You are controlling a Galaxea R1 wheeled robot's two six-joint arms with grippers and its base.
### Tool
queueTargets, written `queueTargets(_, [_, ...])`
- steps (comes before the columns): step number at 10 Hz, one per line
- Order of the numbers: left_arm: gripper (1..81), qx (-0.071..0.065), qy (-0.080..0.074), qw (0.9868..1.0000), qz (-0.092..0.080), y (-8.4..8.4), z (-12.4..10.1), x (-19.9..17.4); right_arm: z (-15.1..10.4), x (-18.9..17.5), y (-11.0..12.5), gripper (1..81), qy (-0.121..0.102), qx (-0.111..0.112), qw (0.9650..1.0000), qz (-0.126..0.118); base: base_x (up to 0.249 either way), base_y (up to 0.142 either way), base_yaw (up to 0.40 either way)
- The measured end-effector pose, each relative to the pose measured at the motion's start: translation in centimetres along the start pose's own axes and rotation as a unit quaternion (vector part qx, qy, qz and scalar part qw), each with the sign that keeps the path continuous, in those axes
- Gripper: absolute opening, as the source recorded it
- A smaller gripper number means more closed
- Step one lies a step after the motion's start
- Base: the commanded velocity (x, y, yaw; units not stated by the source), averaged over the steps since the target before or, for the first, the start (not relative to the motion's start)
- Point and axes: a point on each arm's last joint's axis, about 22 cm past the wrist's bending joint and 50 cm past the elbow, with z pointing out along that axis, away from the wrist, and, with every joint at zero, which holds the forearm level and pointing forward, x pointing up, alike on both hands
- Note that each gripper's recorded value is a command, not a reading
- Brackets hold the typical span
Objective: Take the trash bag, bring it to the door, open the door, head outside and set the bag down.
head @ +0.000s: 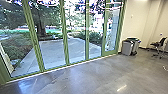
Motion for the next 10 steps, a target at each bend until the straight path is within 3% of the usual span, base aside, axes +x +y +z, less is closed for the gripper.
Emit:
queueTargets(6, [1.0,-0.003,-0.004,1.0,0.001,0.5,0.1,-0.4,0.1,-0.3,-0.4,81.1,-0.001,0.002,1.0,0.0,0.0,0.0,0.0])
queueTargets(10, [1.0,-0.004,-0.026,0.9996,-0.006,0.9,-0.1,-4.5,0.1,-4.1,-0.9,81.1,-0.022,0.005,0.9997,0.008,0.0,0.0,0.0])
